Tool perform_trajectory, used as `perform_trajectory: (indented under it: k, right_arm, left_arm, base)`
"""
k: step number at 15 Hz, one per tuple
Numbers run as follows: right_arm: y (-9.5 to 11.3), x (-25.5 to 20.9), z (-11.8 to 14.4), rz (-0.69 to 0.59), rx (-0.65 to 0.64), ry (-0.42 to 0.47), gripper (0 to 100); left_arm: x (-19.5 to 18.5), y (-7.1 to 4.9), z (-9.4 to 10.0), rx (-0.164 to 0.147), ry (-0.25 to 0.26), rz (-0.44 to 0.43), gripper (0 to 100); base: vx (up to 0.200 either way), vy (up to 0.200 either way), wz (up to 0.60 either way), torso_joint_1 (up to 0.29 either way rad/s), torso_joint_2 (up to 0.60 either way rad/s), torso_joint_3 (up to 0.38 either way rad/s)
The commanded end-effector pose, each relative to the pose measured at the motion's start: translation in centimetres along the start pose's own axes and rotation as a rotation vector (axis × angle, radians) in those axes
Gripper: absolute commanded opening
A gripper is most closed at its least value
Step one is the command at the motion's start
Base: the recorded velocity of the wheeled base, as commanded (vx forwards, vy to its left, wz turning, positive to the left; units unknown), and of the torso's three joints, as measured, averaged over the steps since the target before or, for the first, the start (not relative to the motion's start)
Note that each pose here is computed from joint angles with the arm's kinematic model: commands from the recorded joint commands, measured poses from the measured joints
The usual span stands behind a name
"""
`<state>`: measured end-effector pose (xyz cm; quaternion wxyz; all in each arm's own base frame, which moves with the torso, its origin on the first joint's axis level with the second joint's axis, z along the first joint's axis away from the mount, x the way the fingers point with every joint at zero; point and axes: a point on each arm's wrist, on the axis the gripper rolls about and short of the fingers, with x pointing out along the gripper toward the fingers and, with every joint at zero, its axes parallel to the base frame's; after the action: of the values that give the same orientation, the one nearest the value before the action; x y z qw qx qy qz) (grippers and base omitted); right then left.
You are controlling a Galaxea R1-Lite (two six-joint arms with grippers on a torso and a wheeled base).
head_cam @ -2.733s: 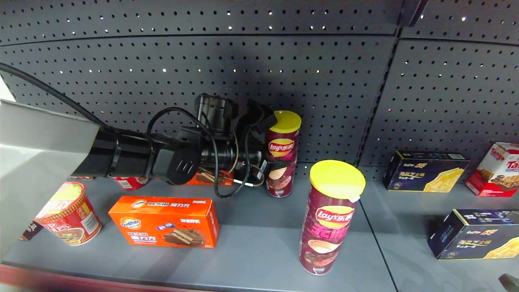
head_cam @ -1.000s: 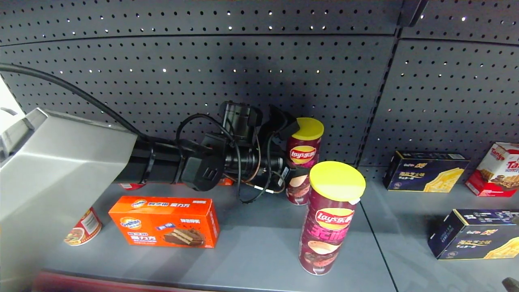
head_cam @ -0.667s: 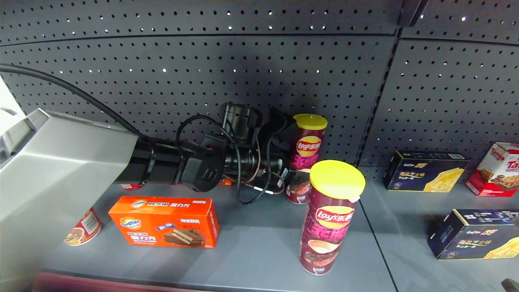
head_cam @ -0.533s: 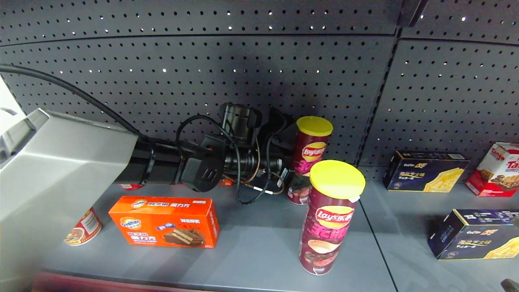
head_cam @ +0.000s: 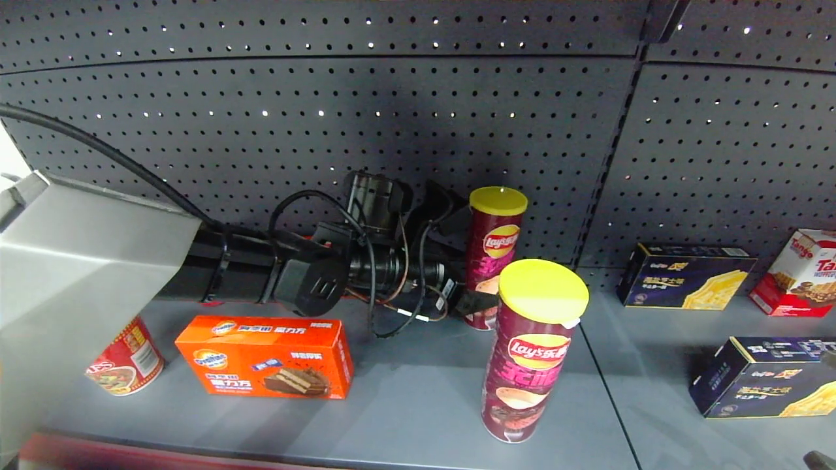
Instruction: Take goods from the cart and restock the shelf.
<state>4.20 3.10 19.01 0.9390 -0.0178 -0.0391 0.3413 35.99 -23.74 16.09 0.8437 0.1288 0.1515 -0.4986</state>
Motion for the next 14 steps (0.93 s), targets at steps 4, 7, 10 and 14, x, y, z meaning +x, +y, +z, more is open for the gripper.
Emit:
perform_trajectory:
  k: [4, 7, 10, 14]
  right_arm:
    - [0.0, 0.0, 0.0, 0.001, 0.000, 0.002, 100]
    - [0.0, 0.0, 0.0, 0.001, 0.000, 0.000, 100]
    - [0.0, 0.3, 0.2, 0.005, 0.000, 0.002, 100]
    - [-0.2, 0.9, 1.5, 0.006, -0.001, -0.009, 100]
  left_arm:
    - [-1.0, 0.2, 0.2, -0.003, 0.011, 0.064, 100]
    - [-1.5, 0.2, 0.1, -0.005, 0.024, 0.102, 100]
    - [-3.3, 0.4, 0.5, -0.008, 0.019, 0.139, 100]
    - [-6.9, -0.5, 1.6, 0.000, -0.010, 0.159, 100]
  base:
    - [0.000, 0.000, 0.00, 0.000, 0.00, 0.000]
    - [0.000, 0.000, 0.00, 0.000, 0.00, 0.000]
    - [0.000, 0.000, 0.00, 0.000, 0.00, 0.000]
    - [0.000, 0.000, 0.00, 0.000, 0.00, 0.000]
